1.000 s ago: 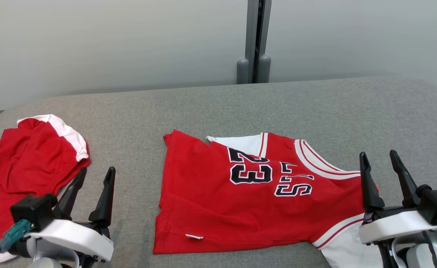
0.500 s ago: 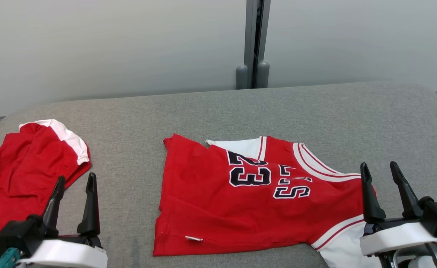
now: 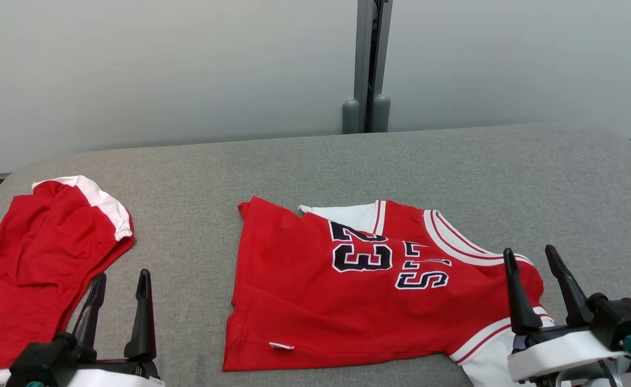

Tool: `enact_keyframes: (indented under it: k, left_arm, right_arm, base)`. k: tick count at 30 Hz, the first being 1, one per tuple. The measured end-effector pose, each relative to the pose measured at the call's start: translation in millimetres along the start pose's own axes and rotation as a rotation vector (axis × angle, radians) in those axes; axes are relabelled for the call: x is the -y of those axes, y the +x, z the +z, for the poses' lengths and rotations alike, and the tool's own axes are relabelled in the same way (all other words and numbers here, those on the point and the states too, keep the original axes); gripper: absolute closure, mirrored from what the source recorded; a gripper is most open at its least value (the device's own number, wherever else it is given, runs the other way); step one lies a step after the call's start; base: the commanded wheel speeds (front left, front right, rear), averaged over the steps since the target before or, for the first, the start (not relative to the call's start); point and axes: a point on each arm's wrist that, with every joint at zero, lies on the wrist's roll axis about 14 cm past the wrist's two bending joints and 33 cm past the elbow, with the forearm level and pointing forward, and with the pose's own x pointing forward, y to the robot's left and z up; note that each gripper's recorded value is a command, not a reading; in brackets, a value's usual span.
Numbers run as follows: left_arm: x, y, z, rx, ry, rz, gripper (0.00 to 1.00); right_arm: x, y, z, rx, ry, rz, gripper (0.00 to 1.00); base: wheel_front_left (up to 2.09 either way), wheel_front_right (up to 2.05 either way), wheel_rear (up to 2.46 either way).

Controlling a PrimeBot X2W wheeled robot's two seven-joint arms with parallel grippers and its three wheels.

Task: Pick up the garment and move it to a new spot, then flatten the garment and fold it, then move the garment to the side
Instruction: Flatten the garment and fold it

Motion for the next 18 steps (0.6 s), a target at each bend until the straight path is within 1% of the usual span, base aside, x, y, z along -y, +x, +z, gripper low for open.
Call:
enact_keyframes:
  k: [10, 18]
  left_arm:
    - [-0.7, -1.3, -2.7, 0.004, 0.004, -0.002, 0.00]
    - [5.3, -0.5, -7.4, -0.005, -0.004, -0.024, 0.00]
  right_arm:
    - [-2.0, -0.1, 0.5, 0.001, -0.001, 0.006, 0.00]
    - [1.9, -1.9, -1.0, -0.005, -0.008, -0.004, 0.00]
  base:
    - [0.00, 0.00, 0.00]
    - [0.00, 0.00, 0.00]
